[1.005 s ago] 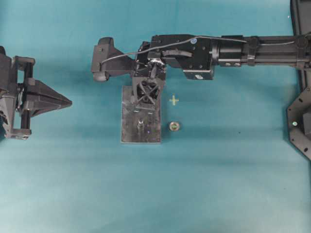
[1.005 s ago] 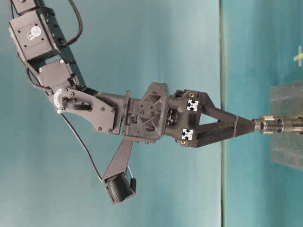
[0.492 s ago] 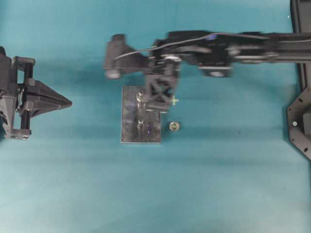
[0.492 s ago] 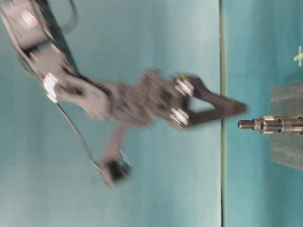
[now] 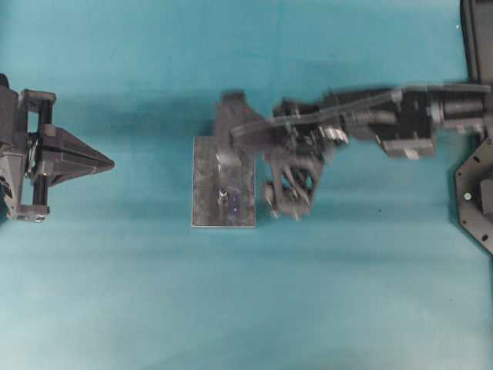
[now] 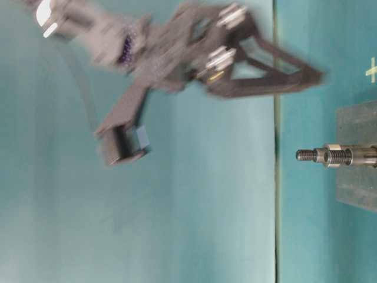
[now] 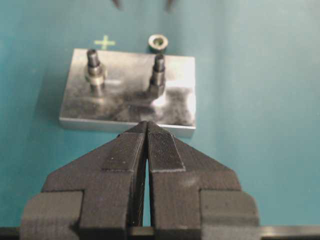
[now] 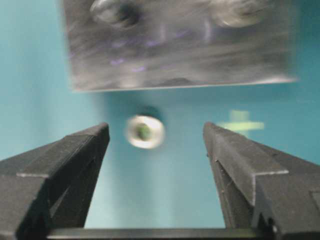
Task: Insert the washer onto the shaft.
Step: 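Lower the washer onto the upper shaft and open the right gripper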
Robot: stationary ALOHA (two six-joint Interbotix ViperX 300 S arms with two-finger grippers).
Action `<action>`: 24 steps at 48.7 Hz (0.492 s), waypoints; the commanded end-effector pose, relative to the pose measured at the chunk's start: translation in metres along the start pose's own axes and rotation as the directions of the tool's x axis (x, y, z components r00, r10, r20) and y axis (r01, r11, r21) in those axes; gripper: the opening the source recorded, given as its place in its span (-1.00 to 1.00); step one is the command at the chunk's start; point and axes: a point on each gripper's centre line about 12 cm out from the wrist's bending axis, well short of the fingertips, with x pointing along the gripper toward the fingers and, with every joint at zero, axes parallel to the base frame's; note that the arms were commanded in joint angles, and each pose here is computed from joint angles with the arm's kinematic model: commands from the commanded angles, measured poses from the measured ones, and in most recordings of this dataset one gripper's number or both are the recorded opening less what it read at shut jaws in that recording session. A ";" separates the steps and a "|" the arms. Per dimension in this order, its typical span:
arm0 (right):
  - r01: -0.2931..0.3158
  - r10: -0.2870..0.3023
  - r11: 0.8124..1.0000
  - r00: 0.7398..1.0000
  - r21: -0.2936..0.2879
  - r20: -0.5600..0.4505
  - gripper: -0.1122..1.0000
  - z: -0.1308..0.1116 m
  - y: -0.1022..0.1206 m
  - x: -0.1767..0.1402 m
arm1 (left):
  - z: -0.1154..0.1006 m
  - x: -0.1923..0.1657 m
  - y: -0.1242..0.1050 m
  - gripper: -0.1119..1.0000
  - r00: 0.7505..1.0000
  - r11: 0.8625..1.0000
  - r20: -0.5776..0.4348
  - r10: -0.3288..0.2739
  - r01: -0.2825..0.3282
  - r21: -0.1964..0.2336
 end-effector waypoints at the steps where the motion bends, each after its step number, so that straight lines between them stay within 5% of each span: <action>1: -0.007 0.007 1.000 0.999 0.014 0.044 0.66 -0.003 0.007 -0.004 | 0.006 0.000 -0.001 -0.80 1.000 1.000 0.021 -0.002 0.002 0.001; 24: -0.001 0.001 0.999 1.000 0.043 0.005 0.65 -0.018 0.012 0.040 | 0.006 0.001 -0.001 -0.80 1.000 1.000 0.018 -0.002 0.002 0.002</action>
